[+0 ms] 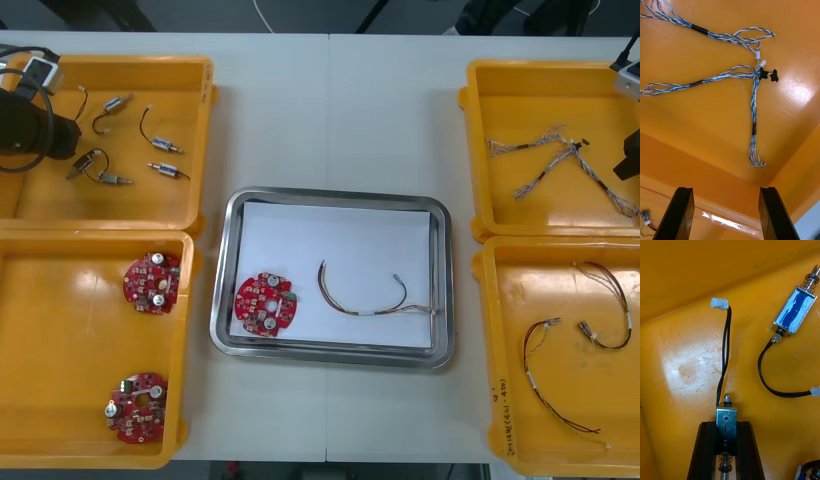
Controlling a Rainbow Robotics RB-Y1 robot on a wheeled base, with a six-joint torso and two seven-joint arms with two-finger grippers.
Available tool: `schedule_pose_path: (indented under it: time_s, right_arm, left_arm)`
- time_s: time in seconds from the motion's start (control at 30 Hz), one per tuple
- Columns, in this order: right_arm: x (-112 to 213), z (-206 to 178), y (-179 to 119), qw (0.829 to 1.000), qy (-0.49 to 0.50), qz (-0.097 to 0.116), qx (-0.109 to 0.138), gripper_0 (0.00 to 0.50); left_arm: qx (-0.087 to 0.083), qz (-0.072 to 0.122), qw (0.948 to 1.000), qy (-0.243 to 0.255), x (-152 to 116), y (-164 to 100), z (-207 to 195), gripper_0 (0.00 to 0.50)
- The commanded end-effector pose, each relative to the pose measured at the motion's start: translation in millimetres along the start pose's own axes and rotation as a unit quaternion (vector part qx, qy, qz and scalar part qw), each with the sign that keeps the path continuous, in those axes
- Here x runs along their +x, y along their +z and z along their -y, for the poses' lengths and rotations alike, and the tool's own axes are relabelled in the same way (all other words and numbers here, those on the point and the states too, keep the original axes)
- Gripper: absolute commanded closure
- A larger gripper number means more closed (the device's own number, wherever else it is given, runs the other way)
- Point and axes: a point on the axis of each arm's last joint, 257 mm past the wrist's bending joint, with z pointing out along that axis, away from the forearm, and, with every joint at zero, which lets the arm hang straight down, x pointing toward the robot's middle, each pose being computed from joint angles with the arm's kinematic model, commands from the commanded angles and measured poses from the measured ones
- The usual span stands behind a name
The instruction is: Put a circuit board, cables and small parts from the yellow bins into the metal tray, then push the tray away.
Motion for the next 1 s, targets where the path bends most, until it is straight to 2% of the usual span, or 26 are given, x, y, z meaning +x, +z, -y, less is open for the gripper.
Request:
schedule_pose_path:
  time_s: [0.03, 0.27, 0.47, 0.53, 0.67, 0.73, 0.83, 0.9, 1.0]
  right_arm:
    - [-16, 41, -28, 0.999, -0.007, 0.033, 0.032, 0.0]
    - [-25, 50, -11, 0.998, 0.009, 0.049, 0.027, 0.0]
    - [-27, 52, 13, 0.997, 0.026, 0.065, 0.012, 0.0]
    - [-26, 51, 24, 0.997, 0.034, 0.071, 0.006, 0.0]
    - [-25, 56, 35, 0.996, 0.039, 0.077, 0.009, 0.0]
    - [-26, 59, 40, 0.996, 0.038, 0.077, 0.012, 0.0]
    - [-27, 59, 46, 0.996, 0.045, 0.077, 0.006, 0.0]
    - [-26, 60, 49, 0.996, 0.049, 0.075, 0.004, 0.0]
    - [-27, 62, 54, 0.996, 0.057, 0.075, -0.004, 0.0]
  left_arm:
    - [0.005, -0.005, 0.9957, 0.093, 7, 3, 5, 0.5]
    - [0.012, -0.002, 0.9957, 0.092, -4, -5, 5, 0.5]
    - [0.027, -0.01, 0.9961, 0.084, -13, -23, 1, 0.5]
    - [0.023, -0.016, 0.9959, 0.086, -14, -29, -5, 0.5]
    - [0.015, -0.026, 0.9966, 0.077, -22, -38, -8, 0.5]
    - [0.006, -0.041, 0.9967, 0.069, -28, -45, -6, 0.5]
    - [-0.004, -0.052, 0.9969, 0.06, -36, -54, -4, 0.5]
    - [-0.006, -0.055, 0.9968, 0.057, -37, -56, -3, 0.5]
    - [0.002, -0.059, 0.9971, 0.048, -40, -62, 1, 0.5]
